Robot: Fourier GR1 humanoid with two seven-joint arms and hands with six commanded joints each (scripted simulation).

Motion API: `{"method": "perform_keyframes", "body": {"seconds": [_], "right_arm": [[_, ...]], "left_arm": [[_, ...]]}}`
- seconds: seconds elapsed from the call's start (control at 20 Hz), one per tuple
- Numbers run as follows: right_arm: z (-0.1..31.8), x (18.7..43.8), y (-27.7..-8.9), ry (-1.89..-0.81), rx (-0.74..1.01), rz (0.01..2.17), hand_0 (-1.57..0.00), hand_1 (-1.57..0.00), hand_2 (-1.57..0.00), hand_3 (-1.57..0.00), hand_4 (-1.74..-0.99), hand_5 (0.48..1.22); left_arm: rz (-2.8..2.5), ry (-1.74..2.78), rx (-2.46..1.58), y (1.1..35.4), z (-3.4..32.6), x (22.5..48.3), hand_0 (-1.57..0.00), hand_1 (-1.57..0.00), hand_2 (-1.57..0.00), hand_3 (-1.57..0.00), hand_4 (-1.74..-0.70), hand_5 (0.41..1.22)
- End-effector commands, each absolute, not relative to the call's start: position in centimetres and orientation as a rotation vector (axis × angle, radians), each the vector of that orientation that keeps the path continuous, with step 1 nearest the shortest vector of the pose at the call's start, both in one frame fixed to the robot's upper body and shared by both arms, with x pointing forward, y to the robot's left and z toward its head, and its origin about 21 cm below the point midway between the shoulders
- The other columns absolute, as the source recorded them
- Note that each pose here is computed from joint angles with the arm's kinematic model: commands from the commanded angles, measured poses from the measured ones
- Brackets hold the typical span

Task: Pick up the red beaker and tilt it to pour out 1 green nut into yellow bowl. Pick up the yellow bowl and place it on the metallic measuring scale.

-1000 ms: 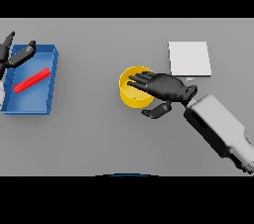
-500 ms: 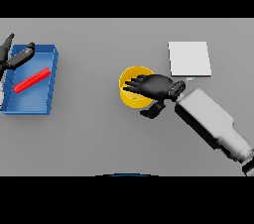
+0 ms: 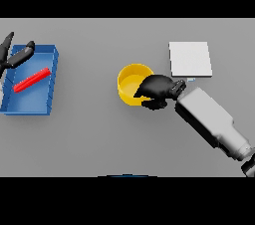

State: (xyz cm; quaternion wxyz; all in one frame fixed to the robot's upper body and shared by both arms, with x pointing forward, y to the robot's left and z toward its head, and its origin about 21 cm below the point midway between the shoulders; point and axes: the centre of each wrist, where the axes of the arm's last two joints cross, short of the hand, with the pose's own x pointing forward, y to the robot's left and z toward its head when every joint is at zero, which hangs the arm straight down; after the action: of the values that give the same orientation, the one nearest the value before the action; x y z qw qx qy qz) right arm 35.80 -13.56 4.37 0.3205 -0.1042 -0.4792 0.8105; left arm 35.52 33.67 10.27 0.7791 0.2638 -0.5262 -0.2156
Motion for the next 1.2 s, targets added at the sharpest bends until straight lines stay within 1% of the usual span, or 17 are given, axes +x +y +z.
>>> {"method": "perform_keyframes", "body": {"seconds": [0.0,0.05,0.15,0.25,0.3,0.35,0.4,0.55,0.7,0.75,0.8,0.85,1.0,1.05,1.1,1.15], "right_arm": [[4.3,35.6,-13.2,-1.247,-0.287,2.134,-1.11,-1.09,-1.07,-0.88,-1.578,1.113],[4.5,35.4,-13.3,-1.237,-0.286,2.131,-1.21,-1.19,-1.13,-0.97,-1.611,1.135],[4.7,35.5,-13.3,-1.214,-0.284,2.128,-1.34,-1.33,-1.25,-1.07,-1.658,1.166],[4.9,35.4,-13.4,-1.200,-0.273,2.125,-1.42,-1.41,-1.32,-1.13,-1.688,1.186],[5.2,35.4,-13.5,-1.206,-0.273,2.129,-1.45,-1.45,-1.33,-1.17,-1.698,1.193],[5.4,35.4,-13.4,-1.205,-0.272,2.131,-1.48,-1.47,-1.35,-1.19,-1.707,1.198],[5.7,35.4,-13.3,-1.227,-0.276,2.127,-1.49,-1.49,-1.36,-1.20,-1.714,1.203],[7.6,35.7,-13.8,-1.231,-0.292,2.108,-1.53,-1.53,-1.44,-1.17,-1.727,1.212],[9.2,35.9,-14.5,-1.228,-0.319,2.092,-1.55,-1.55,-1.48,-1.16,-1.734,1.216],[9.9,36.2,-14.8,-1.224,-0.343,2.089,-1.55,-1.55,-1.49,-1.15,-1.735,1.217],[10.6,36.0,-15.0,-1.221,-0.366,2.081,-1.56,-1.56,-1.45,-1.20,-1.736,1.218],[11.0,35.7,-15.1,-1.224,-0.392,2.073,-1.56,-1.56,-1.43,-1.22,-1.737,1.219],[11.5,35.0,-14.8,-1.228,-0.418,2.061,-1.57,-1.57,-1.49,-1.18,-1.739,1.219],[11.5,34.7,-15.2,-1.235,-0.417,2.050,-1.57,-1.57,-1.51,-1.18,-1.739,1.219],[11.9,35.0,-15.4,-1.232,-0.440,2.025,-1.52,-1.57,-1.52,-1.18,-1.740,1.219],[12.2,35.4,-16.2,-1.214,-0.473,2.004,-1.53,-1.57,-1.52,-1.18,-1.740,1.220]], "left_arm": [[-0.467,-1.132,0.576,33.8,10.4,35.5,0.00,0.00,0.00,0.00,-0.79,0.707],[-0.467,-1.131,0.583,33.9,10.3,35.6,0.00,0.00,0.00,0.00,-0.79,0.709],[-0.478,-1.130,0.583,34.0,10.0,35.5,0.00,0.00,0.00,0.00,-0.78,0.711],[-0.478,-1.131,0.585,33.7,10.3,35.6,0.00,0.00,0.00,0.00,-0.78,0.710],[-0.478,-1.136,0.579,33.7,10.2,35.6,0.00,0.00,0.00,0.00,-0.78,0.712],[-0.475,-1.139,0.566,33.4,10.5,35.7,0.00,0.00,0.00,0.00,-0.79,0.707],[-0.474,-1.138,0.569,33.6,10.6,35.8,0.00,0.00,0.00,0.00,-0.79,0.704],[-0.472,-1.132,0.577,33.6,10.4,35.6,0.00,0.00,0.00,0.00,-0.77,0.706],[-0.485,-1.134,0.590,33.6,10.4,35.6,0.00,0.00,0.00,0.00,-0.77,0.705],[-0.480,-1.141,0.579,33.4,10.4,35.7,0.00,0.00,0.00,0.00,-0.78,0.702],[-0.477,-1.146,0.571,33.4,10.4,35.7,0.00,0.00,0.00,0.00,-0.78,0.702],[-0.475,-1.150,0.564,33.6,10.6,35.6,0.00,0.00,0.00,0.00,-0.78,0.702],[-0.463,-1.155,0.554,33.5,10.7,35.7,0.00,0.00,0.00,0.00,-0.80,0.702],[-0.462,-1.147,0.561,33.6,10.6,35.8,0.00,0.00,0.00,0.00,-0.80,0.704],[-0.466,-1.155,0.557,33.5,11.1,35.9,0.00,0.00,0.00,0.00,-0.80,0.704],[-0.465,-1.159,0.554,33.7,11.0,35.7,0.00,0.00,0.00,0.00,-0.81,0.703]]}}
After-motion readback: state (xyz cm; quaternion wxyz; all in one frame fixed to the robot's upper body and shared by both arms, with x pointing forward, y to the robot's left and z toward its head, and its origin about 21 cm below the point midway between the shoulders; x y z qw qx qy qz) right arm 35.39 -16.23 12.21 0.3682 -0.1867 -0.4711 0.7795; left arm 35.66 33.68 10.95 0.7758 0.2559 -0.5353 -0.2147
